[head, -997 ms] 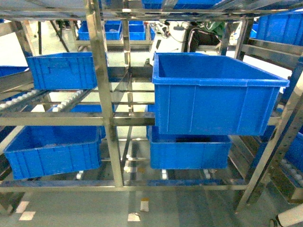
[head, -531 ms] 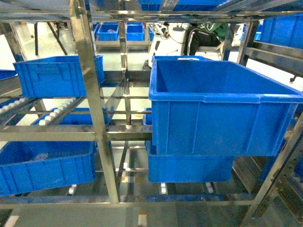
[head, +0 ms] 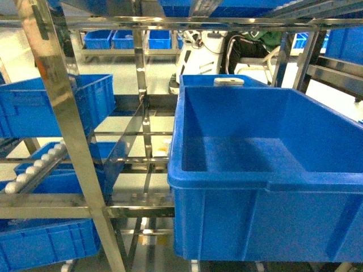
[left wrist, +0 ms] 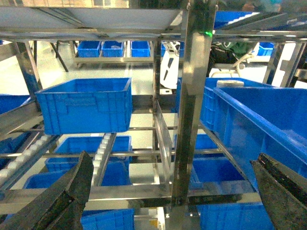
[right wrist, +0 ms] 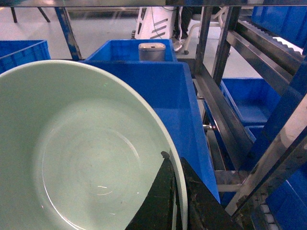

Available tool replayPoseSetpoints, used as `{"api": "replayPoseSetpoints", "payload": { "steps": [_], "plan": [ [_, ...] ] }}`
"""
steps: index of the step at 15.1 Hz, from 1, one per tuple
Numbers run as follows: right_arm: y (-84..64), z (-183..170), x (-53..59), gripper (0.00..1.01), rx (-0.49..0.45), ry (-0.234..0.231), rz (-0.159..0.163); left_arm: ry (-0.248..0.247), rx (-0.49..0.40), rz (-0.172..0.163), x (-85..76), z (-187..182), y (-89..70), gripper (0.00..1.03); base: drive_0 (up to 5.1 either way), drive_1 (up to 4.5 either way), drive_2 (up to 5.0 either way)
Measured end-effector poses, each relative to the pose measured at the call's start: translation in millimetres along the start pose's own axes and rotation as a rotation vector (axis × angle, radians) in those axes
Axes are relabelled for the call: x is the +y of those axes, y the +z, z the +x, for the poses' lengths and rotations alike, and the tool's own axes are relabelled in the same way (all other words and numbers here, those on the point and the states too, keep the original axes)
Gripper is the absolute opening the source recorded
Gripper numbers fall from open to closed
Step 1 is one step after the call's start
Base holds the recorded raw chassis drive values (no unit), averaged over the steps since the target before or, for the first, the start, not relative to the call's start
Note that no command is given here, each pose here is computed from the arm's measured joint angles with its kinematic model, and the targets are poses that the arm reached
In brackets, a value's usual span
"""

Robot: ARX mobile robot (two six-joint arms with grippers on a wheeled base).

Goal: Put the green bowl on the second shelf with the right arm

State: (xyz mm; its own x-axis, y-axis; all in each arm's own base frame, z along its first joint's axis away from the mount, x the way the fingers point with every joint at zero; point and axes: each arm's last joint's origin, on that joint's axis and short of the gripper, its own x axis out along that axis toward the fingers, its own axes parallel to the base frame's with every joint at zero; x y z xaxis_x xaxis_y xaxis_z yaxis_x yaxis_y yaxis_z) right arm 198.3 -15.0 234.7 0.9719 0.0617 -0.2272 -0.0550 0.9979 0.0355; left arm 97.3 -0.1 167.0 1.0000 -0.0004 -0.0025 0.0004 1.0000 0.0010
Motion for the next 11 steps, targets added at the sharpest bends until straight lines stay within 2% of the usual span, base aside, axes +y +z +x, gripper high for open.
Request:
{"api": "replayPoseSetpoints", "payload": {
  "steps": [6, 7, 11],
  "plan": [
    [0.7, 0, 0.2, 0.02, -0.008, 0.009, -0.006, 0.0, -0.006, 0.0, 0.0, 0, 0.6, 0.98, 0.0, 0.0, 0.0],
    [-1.8, 6, -0.5, 0.02, -0.002, 0.018, -0.013, 0.0, -0.005, 0.0, 0.0, 0, 0.5, 0.98, 0.0, 0.0, 0.0],
    [-27.9, 47, -1.0, 0.02, 0.095, 0.068, -0.03, 0.0, -0.005, 0.0, 0.0, 0, 0.5, 0.98, 0.0, 0.0, 0.0]
  ]
}}
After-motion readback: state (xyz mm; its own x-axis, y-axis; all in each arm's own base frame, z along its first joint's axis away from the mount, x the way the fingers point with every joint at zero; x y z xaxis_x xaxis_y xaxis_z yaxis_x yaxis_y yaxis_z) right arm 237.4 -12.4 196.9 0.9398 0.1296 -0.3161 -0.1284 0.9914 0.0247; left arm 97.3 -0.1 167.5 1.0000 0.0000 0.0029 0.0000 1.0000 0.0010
